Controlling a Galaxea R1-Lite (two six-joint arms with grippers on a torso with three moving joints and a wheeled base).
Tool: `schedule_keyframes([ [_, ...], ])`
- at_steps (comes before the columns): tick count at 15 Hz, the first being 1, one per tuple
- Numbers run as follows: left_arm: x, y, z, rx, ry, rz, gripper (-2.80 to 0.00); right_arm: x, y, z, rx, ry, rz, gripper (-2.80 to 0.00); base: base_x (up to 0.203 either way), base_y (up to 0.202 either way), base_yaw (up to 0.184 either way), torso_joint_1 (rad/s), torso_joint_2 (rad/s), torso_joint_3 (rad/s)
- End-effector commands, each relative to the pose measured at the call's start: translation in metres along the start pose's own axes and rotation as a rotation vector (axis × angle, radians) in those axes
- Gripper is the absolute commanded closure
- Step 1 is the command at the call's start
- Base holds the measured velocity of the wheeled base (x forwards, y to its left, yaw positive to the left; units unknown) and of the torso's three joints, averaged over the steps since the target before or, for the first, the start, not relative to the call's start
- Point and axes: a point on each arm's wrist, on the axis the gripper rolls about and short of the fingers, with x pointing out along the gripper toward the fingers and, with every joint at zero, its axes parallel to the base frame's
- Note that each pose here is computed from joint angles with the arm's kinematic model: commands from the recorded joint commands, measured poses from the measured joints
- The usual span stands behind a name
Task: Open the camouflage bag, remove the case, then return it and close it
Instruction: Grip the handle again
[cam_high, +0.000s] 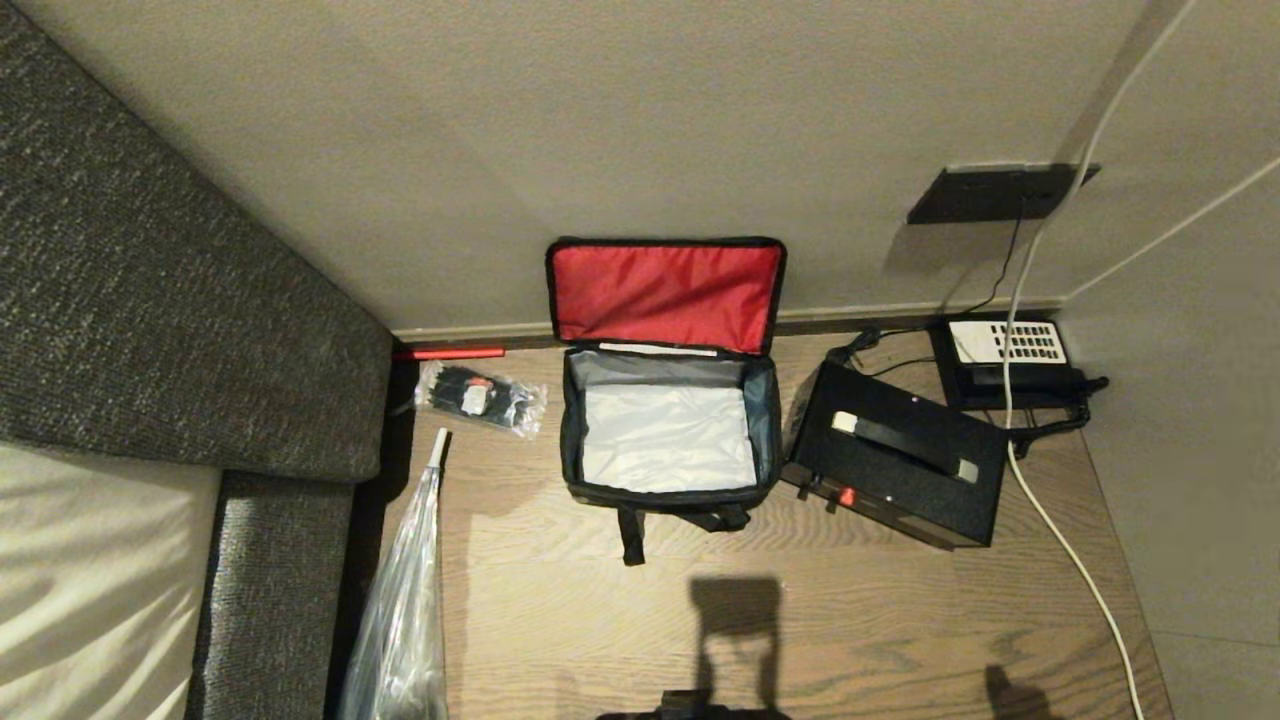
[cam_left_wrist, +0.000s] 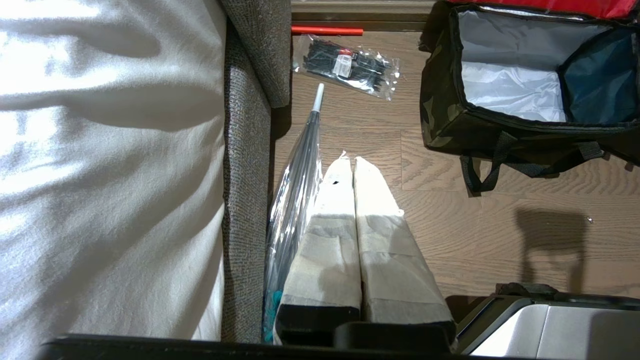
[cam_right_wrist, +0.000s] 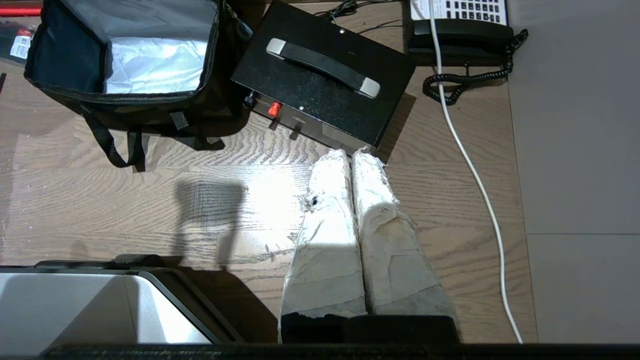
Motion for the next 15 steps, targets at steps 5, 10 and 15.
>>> schedule_keyframes([
  [5,0.0001,0.0,-0.0004,0.0,0.0,0.001,0.0,0.0003,0.0,0.0003,0.002,-0.002,-0.001,0.0,0.0,0.0,0.0,0.0,0.0,0.0],
  [10,0.0001,0.0,-0.0006,0.008,0.003,0.001,0.0,0.0003,-0.0001,0.0004,-0.001,-0.004,-0.002,0.0,0.0,0.0,0.0,0.0,0.0,0.0],
  [15,0.0001,0.0,-0.0003,-0.004,-0.001,0.001,0.0,0.0003,-0.0001,0.0004,0.004,-0.004,-0.002,0.0,-0.11,0.0,0.001,0.005,0.0,0.003],
])
